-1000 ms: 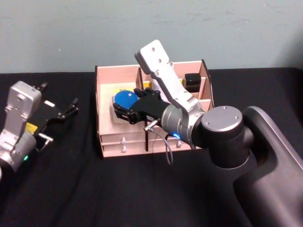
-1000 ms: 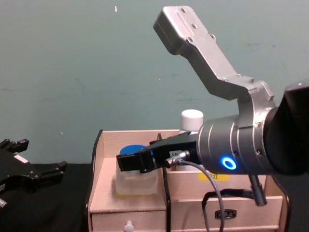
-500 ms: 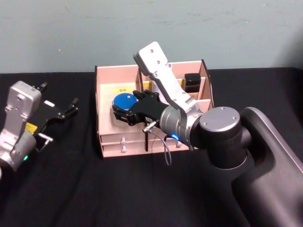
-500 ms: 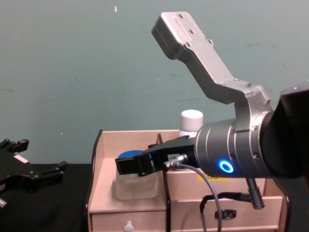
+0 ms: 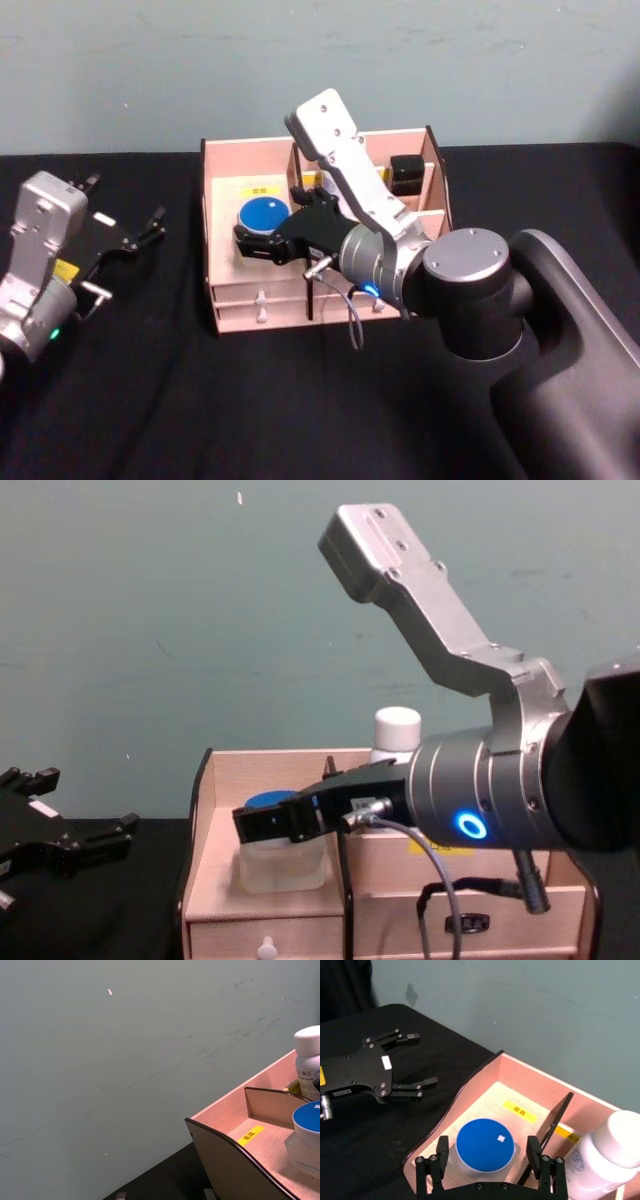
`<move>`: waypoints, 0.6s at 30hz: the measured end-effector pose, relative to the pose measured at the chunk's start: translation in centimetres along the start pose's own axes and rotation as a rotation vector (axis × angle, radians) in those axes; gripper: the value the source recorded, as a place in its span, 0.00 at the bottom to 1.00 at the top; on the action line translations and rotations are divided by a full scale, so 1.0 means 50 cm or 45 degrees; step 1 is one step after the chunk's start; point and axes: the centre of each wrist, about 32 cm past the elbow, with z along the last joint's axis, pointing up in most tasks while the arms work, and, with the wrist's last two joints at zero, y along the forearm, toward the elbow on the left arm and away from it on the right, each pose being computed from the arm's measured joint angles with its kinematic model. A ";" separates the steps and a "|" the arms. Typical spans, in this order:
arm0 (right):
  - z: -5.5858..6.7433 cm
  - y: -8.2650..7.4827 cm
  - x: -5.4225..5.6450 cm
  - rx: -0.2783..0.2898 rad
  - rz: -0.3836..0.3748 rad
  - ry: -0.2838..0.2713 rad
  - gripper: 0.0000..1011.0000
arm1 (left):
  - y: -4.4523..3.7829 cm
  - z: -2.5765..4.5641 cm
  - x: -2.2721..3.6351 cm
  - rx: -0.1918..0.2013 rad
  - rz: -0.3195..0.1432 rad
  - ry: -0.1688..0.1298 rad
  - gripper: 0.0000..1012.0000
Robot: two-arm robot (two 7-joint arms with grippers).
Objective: Pick up the facial cleanser and watermelon frost from the table and place them into the tiered storage box.
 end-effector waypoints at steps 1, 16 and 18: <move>-0.001 -0.001 0.000 0.010 -0.008 0.001 0.98 | 0.000 0.000 0.000 0.000 0.000 0.000 0.99; -0.006 -0.010 -0.002 0.091 -0.031 0.020 0.99 | 0.000 0.000 0.000 0.000 0.000 0.000 0.99; -0.006 -0.011 0.000 0.099 -0.033 0.024 0.99 | 0.000 0.000 0.000 0.000 0.000 0.000 0.99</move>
